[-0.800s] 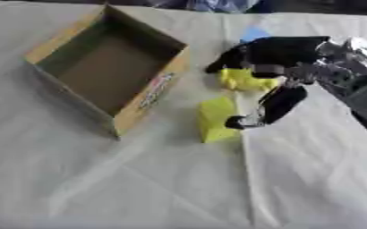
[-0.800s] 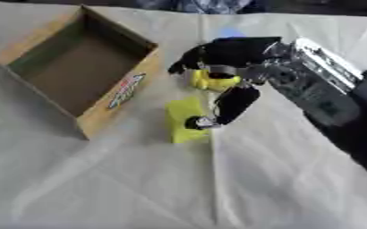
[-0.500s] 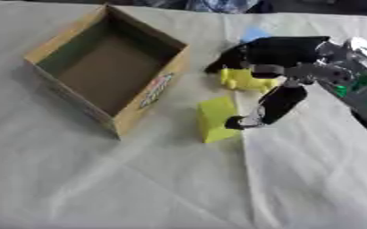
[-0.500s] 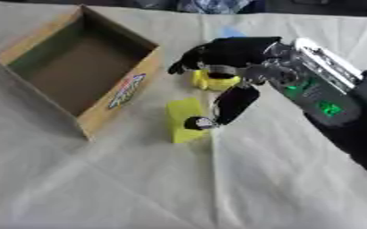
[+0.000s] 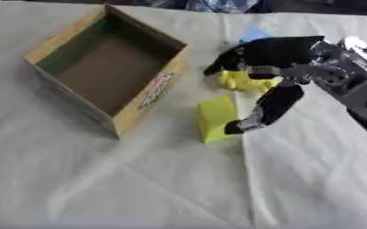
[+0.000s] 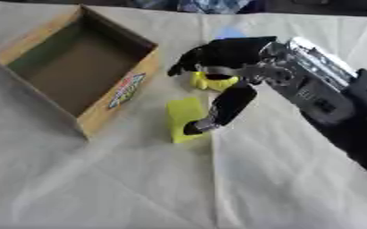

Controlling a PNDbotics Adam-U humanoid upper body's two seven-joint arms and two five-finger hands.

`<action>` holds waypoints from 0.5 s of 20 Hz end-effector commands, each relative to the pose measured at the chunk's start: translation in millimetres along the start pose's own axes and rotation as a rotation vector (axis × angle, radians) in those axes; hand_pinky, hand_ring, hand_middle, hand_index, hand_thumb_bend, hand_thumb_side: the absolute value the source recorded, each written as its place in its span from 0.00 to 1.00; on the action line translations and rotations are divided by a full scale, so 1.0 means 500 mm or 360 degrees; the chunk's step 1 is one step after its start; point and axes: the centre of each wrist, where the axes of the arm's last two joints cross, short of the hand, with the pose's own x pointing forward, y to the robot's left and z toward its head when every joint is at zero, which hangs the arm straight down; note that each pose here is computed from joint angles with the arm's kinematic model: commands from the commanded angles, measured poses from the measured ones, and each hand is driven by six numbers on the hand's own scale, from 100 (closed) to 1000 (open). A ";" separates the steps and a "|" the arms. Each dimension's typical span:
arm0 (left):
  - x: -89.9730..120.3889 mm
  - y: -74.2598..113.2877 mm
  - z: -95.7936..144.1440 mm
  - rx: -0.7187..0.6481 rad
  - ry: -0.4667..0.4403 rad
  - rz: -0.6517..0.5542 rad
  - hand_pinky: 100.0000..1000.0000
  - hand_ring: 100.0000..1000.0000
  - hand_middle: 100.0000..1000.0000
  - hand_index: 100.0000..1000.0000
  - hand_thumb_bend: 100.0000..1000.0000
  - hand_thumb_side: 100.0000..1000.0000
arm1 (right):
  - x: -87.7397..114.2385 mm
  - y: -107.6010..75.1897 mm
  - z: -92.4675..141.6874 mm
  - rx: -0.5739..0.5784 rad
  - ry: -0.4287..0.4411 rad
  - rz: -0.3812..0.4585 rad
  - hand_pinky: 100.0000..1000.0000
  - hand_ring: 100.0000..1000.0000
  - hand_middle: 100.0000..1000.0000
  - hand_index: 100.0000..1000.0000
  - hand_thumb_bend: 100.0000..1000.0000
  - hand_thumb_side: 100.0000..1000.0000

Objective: Pick up objects on the table and place them in the box.

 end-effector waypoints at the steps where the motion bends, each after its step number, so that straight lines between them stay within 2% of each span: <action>1: 0.009 0.002 -0.007 -0.0005 -0.0033 0.0005 0.56 0.81 1.00 0.65 0.21 0.95 | -0.011 -0.008 -0.001 0.0007 0.0037 0.0050 0.93 0.93 0.84 0.96 0.51 0.70; 10: 0.009 0.002 -0.006 -0.0011 -0.0030 0.0007 0.56 0.81 1.00 0.65 0.20 0.95 | -0.027 0.013 -0.032 0.0082 0.0052 0.0066 0.93 0.94 0.85 0.97 0.55 0.73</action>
